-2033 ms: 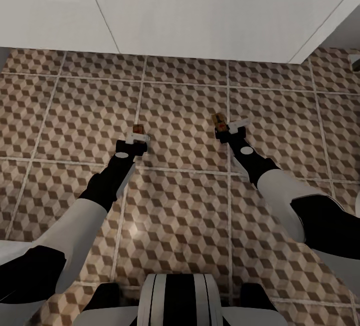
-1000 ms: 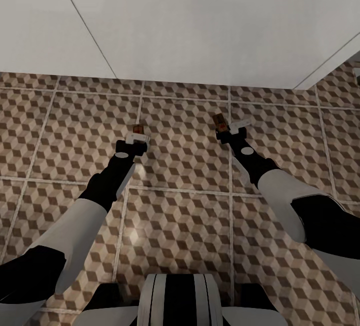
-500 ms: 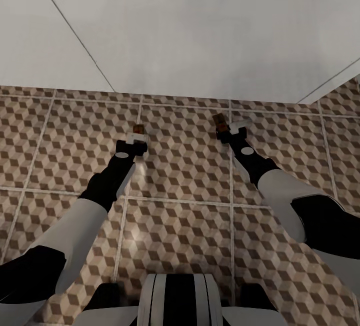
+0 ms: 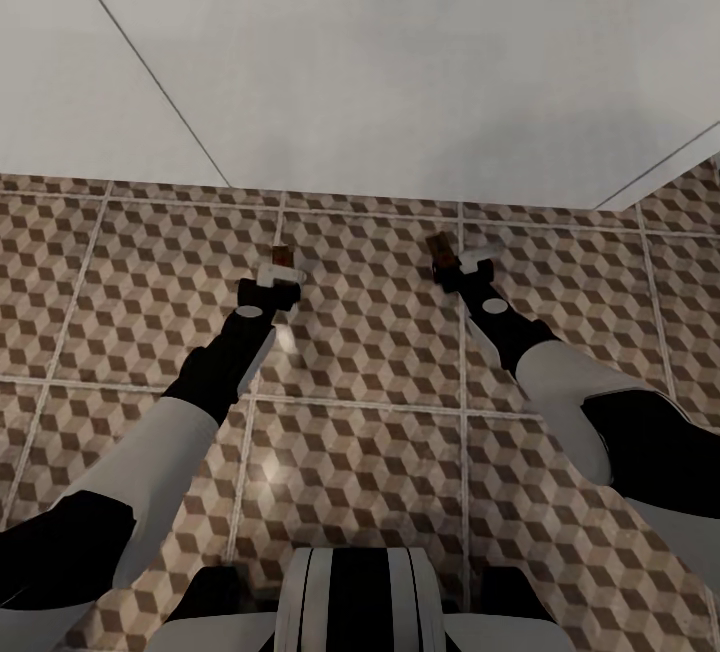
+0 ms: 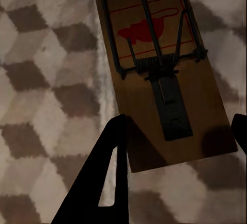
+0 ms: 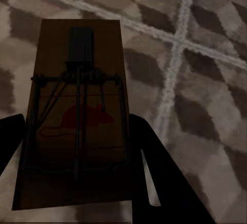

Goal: Take the four mousetraps from the cabinet in the bathroom and place them on the bathroom floor. Make sure all four end up on the same floor surface, and ensure that at least two of them are either under or directly next to the same bathroom sink.

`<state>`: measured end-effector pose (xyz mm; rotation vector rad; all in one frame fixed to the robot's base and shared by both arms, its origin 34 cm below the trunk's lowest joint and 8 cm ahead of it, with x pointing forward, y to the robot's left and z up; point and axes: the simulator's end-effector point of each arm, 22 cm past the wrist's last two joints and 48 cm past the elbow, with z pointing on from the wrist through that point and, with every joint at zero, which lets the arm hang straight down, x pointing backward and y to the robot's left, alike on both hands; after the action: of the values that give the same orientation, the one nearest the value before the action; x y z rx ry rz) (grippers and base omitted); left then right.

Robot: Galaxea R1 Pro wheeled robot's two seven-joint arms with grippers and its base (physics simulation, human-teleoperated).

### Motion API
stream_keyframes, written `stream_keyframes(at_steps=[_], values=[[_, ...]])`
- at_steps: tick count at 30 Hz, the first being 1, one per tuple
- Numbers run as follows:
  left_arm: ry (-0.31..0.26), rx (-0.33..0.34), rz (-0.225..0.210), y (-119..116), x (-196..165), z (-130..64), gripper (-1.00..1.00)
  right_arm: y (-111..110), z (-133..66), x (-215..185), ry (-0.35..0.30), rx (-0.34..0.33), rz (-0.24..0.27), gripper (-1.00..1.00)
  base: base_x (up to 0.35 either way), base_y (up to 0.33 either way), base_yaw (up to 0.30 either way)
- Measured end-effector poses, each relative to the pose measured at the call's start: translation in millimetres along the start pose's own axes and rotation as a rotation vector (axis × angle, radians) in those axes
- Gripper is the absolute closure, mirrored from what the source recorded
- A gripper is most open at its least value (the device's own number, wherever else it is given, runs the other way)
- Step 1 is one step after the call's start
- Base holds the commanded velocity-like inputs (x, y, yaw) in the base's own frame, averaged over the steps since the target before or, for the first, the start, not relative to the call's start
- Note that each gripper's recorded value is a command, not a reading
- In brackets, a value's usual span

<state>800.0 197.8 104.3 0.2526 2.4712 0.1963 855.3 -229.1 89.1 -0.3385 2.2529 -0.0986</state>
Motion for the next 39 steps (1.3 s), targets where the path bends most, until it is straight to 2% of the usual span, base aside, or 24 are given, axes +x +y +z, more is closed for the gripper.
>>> stream_keyframes(at_steps=[5, 12, 25, 29, 39], values=[[-0.041, 0.016, -0.016, -12, -9, -1.2, 1.00, 0, -0.6, 0, -0.008, -0.001, 0.000, 1.00, 0.000, 0.000, 0.000], [-0.039, 0.023, -0.018, -18, -8, -1.2, 1.00, -7, -1.5, -4, -0.040, 0.006, 0.000, 1.00, 0.000, 0.000, 0.000], [-0.052, 0.025, -0.018, -19, -8, -0.4, 1.00, -13, -2.1, -3, -0.046, 0.012, -0.003, 1.00, 0.000, 0.000, 0.000], [-0.062, 0.026, -0.024, -20, -9, -0.1, 1.00, -15, -2.9, -10, -0.085, 0.017, -0.001, 1.00, 0.000, 0.000, 0.000], [-0.065, 0.024, -0.020, -20, -9, -0.1, 1.00, -16, -5.4, 1, -0.068, 0.017, -0.003, 1.00, 0.076, 0.000, 0.000]])
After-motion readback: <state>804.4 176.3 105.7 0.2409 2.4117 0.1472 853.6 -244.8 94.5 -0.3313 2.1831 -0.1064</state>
